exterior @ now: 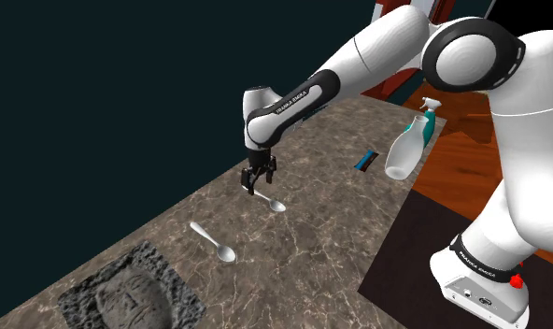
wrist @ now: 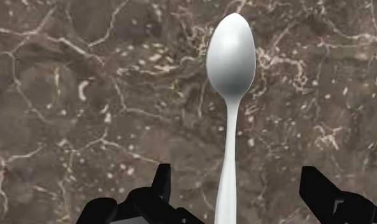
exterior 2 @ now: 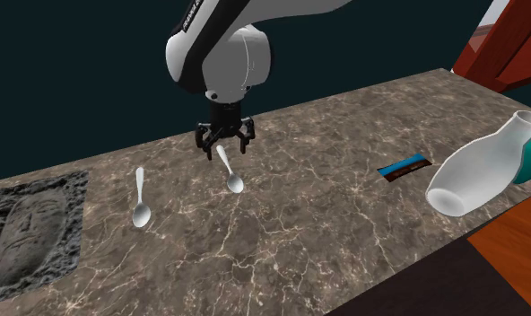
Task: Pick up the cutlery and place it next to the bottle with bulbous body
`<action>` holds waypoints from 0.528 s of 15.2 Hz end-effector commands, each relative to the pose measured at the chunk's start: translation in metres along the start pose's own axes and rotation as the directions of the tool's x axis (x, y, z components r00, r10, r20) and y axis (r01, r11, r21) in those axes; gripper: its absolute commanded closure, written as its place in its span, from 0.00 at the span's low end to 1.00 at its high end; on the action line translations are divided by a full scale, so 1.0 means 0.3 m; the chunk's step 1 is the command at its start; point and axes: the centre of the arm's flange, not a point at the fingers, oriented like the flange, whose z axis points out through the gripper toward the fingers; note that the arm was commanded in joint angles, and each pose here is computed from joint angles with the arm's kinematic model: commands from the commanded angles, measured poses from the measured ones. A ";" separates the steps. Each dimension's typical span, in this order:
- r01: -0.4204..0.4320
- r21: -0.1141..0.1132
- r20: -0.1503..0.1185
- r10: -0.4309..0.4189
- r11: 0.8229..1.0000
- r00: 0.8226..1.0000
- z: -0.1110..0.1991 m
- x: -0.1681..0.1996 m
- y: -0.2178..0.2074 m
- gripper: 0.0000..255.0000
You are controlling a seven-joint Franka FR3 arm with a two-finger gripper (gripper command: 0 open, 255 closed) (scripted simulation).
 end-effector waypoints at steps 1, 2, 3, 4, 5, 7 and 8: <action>0.000 0.000 0.000 0.000 1.000 1.000 0.031 0.003 -0.002 0.00; 0.000 0.000 0.000 0.000 1.000 1.000 0.049 0.003 -0.002 0.00; 0.000 0.000 0.000 0.000 1.000 1.000 0.067 0.004 -0.002 0.00; 0.000 0.000 0.000 0.000 1.000 1.000 0.077 0.003 -0.002 0.00; 0.000 0.000 0.000 0.000 1.000 1.000 0.077 0.003 -0.002 0.00; 0.000 0.000 0.000 0.000 1.000 1.000 0.077 0.004 -0.002 0.00; 0.000 0.000 0.000 0.000 1.000 1.000 0.077 0.004 -0.002 0.00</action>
